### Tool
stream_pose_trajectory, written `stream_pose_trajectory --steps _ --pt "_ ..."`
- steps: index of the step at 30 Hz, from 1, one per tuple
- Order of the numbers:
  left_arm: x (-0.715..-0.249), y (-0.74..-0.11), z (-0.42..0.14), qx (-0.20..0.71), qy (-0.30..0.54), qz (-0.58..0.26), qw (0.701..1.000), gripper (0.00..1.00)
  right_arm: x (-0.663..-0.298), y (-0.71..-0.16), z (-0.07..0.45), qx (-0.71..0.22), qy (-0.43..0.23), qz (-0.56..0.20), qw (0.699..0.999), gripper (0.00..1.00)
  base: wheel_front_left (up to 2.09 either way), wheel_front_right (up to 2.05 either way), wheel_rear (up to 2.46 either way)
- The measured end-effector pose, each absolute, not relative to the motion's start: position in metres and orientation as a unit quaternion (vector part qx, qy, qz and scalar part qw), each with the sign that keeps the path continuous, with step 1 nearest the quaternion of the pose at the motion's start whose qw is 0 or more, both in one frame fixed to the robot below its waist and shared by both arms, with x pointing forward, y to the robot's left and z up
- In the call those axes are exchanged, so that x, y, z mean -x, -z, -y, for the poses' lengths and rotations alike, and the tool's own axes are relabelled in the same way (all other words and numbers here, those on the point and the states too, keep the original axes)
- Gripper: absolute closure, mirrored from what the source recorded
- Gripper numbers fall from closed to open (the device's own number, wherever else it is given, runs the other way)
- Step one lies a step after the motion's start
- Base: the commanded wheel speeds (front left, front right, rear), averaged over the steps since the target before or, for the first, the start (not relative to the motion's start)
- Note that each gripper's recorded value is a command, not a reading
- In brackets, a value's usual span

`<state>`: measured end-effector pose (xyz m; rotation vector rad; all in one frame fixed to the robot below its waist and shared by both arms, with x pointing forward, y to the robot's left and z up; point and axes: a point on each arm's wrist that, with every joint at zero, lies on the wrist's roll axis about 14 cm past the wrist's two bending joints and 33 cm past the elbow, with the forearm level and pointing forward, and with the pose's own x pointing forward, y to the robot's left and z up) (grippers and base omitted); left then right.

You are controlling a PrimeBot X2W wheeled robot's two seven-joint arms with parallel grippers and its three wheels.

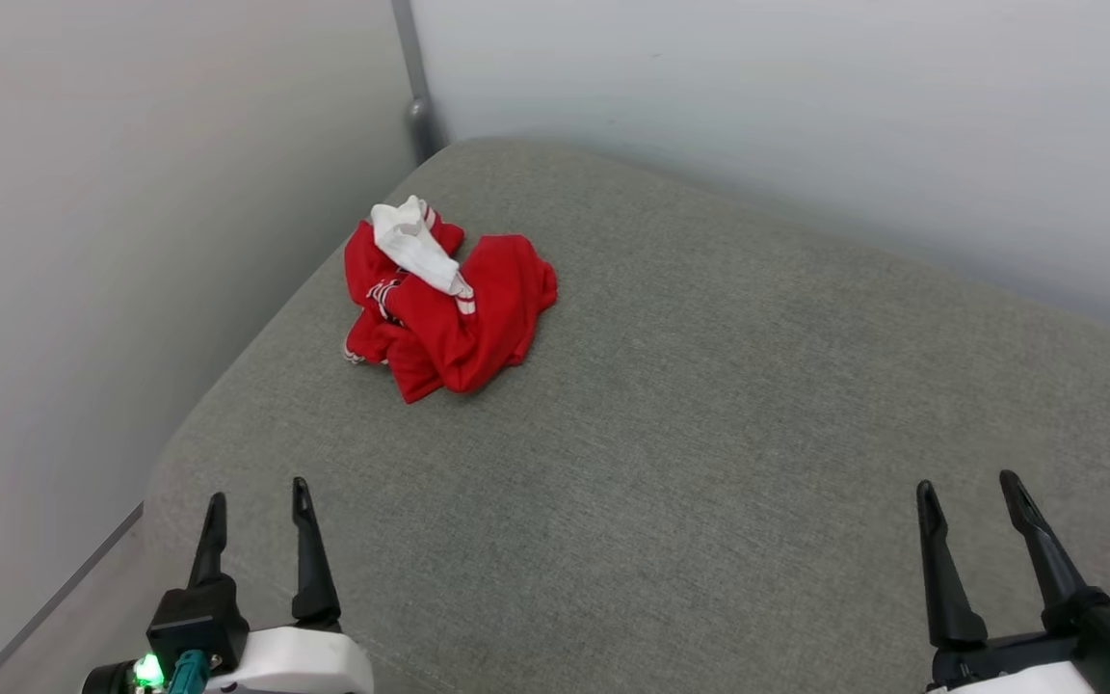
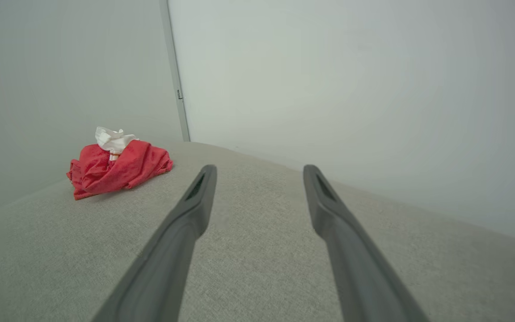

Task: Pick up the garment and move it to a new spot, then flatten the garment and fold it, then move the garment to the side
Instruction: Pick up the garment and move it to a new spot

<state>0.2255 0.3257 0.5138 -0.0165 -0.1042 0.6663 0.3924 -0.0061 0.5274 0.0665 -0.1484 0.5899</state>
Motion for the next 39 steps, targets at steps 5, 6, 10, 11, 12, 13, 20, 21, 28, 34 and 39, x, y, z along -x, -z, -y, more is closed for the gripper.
stream_pose_trajectory --steps 5,6,10,11,12,13,20,21,28,34,39 --pt "-0.220 -0.512 -0.331 0.005 -0.342 0.046 0.939 0.00 -0.394 -0.527 -0.004 -0.032 -0.303 0.074 0.950 0.00 0.00 0.00 0.00" --pt "-0.220 -0.512 -0.331 0.005 -0.343 0.045 0.938 0.00 -0.395 -0.527 -0.005 -0.032 -0.304 0.074 0.949 0.00 0.00 0.00 0.00" --pt "-0.221 -0.511 -0.334 0.003 -0.345 0.043 0.938 0.00 -0.395 -0.526 -0.005 -0.032 -0.303 0.073 0.950 0.00 0.00 0.00 0.00" --pt "-0.223 -0.512 -0.334 0.003 -0.342 0.045 0.938 0.00 -0.396 -0.526 -0.003 -0.031 -0.301 0.074 0.950 0.00 0.00 0.00 0.00" --pt "-0.227 -0.514 -0.336 0.002 -0.340 0.047 0.939 0.00 -0.397 -0.526 -0.002 -0.030 -0.300 0.075 0.950 0.00 0.00 0.00 0.00" --pt "-0.230 -0.516 -0.339 0.000 -0.338 0.049 0.940 0.00 -0.397 -0.526 -0.002 -0.029 -0.299 0.075 0.951 0.00 0.00 0.00 0.00" --pt "-0.284 -0.555 -0.375 -0.049 -0.309 0.085 0.946 0.00 -0.411 -0.523 0.013 -0.019 -0.275 0.080 0.958 0.00 0.00 0.00 0.00" --pt "-0.294 -0.560 -0.380 -0.057 -0.304 0.087 0.947 0.00 -0.413 -0.521 0.017 -0.016 -0.269 0.080 0.960 0.00 0.00 0.00 0.00" --pt "-0.368 -0.597 -0.420 -0.121 -0.271 0.084 0.951 0.00 -0.436 -0.513 0.043 -0.004 -0.227 0.082 0.970 0.00 0.00 0.00 0.00" --pt "-0.434 -0.593 -0.439 -0.111 -0.236 -0.004 0.965 0.00 -0.455 -0.496 0.065 0.004 -0.195 0.071 0.978 0.00 0.00 0.00 0.00" --pt "-0.477 -0.563 -0.441 -0.106 -0.203 -0.122 0.966 0.00 -0.466 -0.481 0.078 0.010 -0.175 0.062 0.982 0.00 0.00 0.00 0.00"
